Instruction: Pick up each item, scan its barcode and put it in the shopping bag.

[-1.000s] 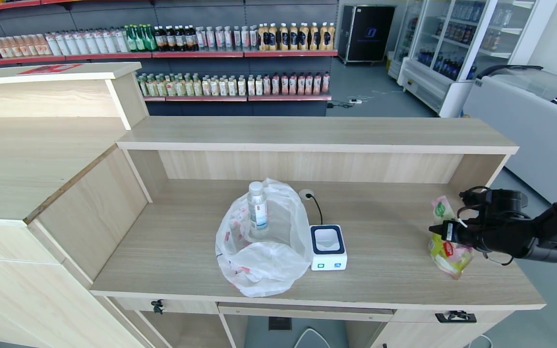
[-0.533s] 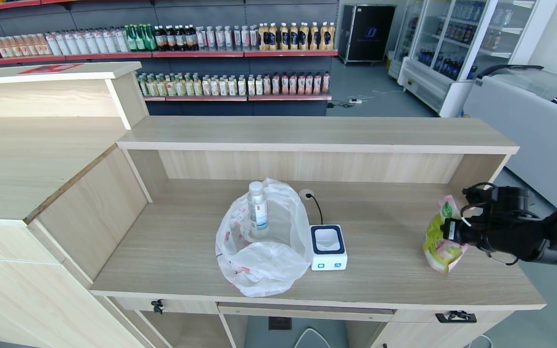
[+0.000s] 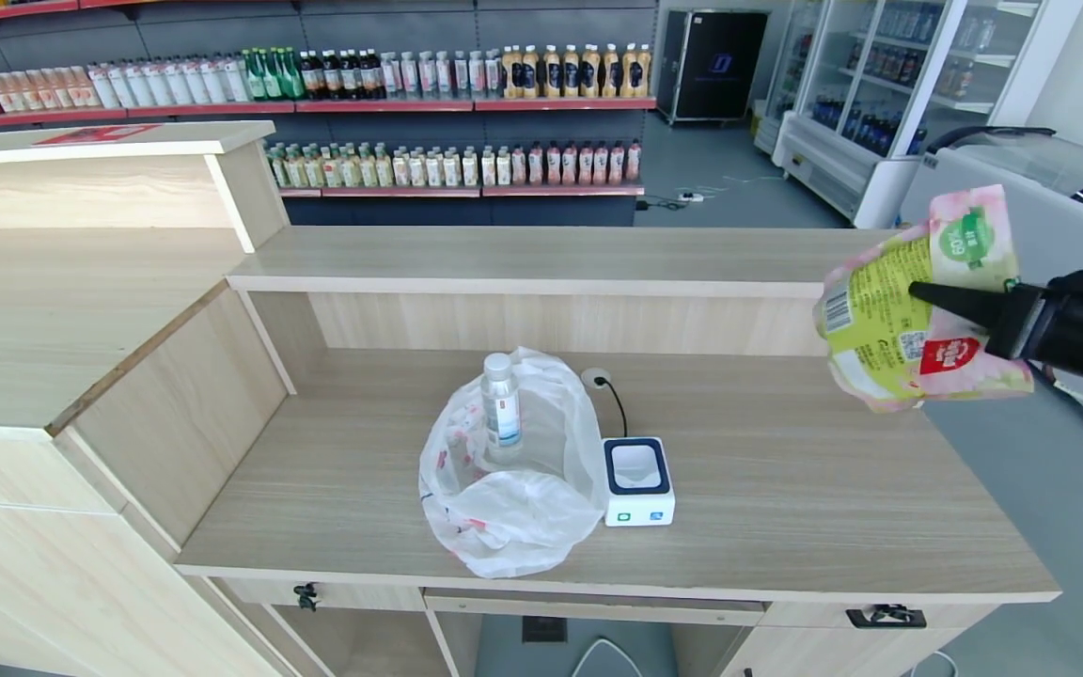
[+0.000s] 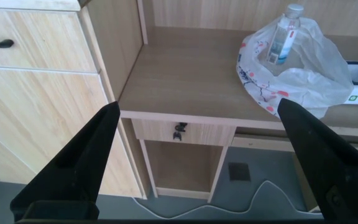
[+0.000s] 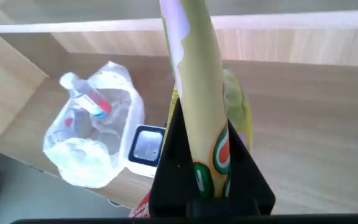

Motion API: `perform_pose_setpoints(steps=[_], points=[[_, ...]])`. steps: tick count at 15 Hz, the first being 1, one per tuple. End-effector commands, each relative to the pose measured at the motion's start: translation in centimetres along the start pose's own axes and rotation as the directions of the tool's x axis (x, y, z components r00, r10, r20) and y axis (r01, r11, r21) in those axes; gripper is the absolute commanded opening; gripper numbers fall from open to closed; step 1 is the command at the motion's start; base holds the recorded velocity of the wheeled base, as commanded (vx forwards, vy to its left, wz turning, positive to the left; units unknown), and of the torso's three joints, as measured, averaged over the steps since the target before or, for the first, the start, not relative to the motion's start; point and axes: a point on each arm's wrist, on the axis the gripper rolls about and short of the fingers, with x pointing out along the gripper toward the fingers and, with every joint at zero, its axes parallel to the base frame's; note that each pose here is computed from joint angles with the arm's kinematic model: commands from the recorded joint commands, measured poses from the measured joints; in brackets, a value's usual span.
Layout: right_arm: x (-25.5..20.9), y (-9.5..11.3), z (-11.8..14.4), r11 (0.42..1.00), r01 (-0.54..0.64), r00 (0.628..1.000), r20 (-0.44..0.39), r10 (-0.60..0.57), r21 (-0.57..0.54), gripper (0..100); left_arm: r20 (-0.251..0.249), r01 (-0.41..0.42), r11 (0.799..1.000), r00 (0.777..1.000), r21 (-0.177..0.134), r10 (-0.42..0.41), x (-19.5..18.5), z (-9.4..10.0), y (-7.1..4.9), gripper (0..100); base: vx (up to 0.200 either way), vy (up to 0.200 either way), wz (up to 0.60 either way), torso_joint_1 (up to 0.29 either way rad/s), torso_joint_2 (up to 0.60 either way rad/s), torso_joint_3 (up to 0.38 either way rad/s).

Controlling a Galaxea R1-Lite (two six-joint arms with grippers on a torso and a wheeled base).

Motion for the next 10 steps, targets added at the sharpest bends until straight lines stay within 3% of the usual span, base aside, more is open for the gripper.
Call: perform_pose_setpoints(steps=[1,4,6,10], points=[[-6.1,9.1,3.2,0.935,-0.322,0.929,0.142,0.343,-0.152,0,0.0,0.0,1.0,1.0,-0.002,0.0,0.0,0.0,0.0,100,0.0,0.0,0.0,0.0,0.0,0.0],[-5.5,12.5,2.6,0.975,-0.212,0.964,0.148,0.22,-0.071,0,0.0,0.0,1.0,1.0,0.0,0.0,0.0,0.0,0.0,100,0.0,0.0,0.0,0.0,0.0,0.0],[-7.1,13.5,1.8,0.972,-0.235,0.97,0.054,0.235,-0.004,0,0.0,-0.002,1.0,1.0,0.0,0.002,0.0,0.0,0.0,100,0.0,0.0,0.0,0.0,0.0,0.0],[-9.5,14.7,4.0,0.848,-0.529,0.846,-0.057,0.529,0.029,0,0.0,0.0,1.0,1.0,0.0,0.0,0.0,0.0,0.0,100,0.0,0.0,0.0,0.0,0.0,0.0]])
